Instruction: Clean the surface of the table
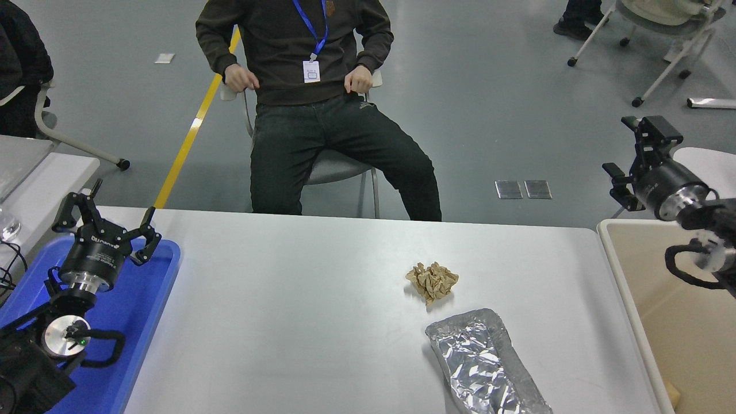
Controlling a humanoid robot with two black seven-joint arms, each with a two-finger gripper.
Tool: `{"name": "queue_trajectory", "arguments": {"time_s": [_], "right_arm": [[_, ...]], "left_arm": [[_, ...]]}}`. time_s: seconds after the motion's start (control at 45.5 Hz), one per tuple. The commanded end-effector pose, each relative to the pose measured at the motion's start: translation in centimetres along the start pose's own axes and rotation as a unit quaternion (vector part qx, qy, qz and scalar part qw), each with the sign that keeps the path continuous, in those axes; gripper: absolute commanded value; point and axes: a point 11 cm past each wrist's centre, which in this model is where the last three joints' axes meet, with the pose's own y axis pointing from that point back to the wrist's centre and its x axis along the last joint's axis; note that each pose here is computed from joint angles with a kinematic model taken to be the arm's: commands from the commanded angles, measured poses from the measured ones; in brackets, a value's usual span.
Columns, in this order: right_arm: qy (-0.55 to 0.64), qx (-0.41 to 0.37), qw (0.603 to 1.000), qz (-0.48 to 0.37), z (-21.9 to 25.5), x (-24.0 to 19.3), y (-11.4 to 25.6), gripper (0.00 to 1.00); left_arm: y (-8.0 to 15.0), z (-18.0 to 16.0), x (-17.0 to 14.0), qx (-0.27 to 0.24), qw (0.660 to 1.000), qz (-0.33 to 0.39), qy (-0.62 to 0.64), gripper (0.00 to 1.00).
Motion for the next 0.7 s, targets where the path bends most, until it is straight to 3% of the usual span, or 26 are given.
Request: {"name": "queue_trajectory", "arguments": {"time_s": [0.0,0.132,0.374,0.681], "right_arm": [[0.117,-0.025,0.992,-0.033,-1.6,0.8,-0.1,0.99],[0.250,-0.044,0.961,-0.106,-3.6,-0.3,-0.6,0.99],[0.442,-0.079,0.864,-0.227,-6.0,-2.0,-0.8,0.99],[0.514,-0.096,0.772,-0.361,-3.9,-6.3,1.1,0.99]], "left_arm": [[0.0,0.0,0.0,0.000,1.000,0.000,0.000,1.00],[0.0,0.0,0.0,0.000,1.000,0.000,0.000,1.00],[0.0,0.0,0.0,0.000,1.000,0.000,0.000,1.00],[0.0,0.0,0.0,0.000,1.000,0.000,0.000,1.00]]}}
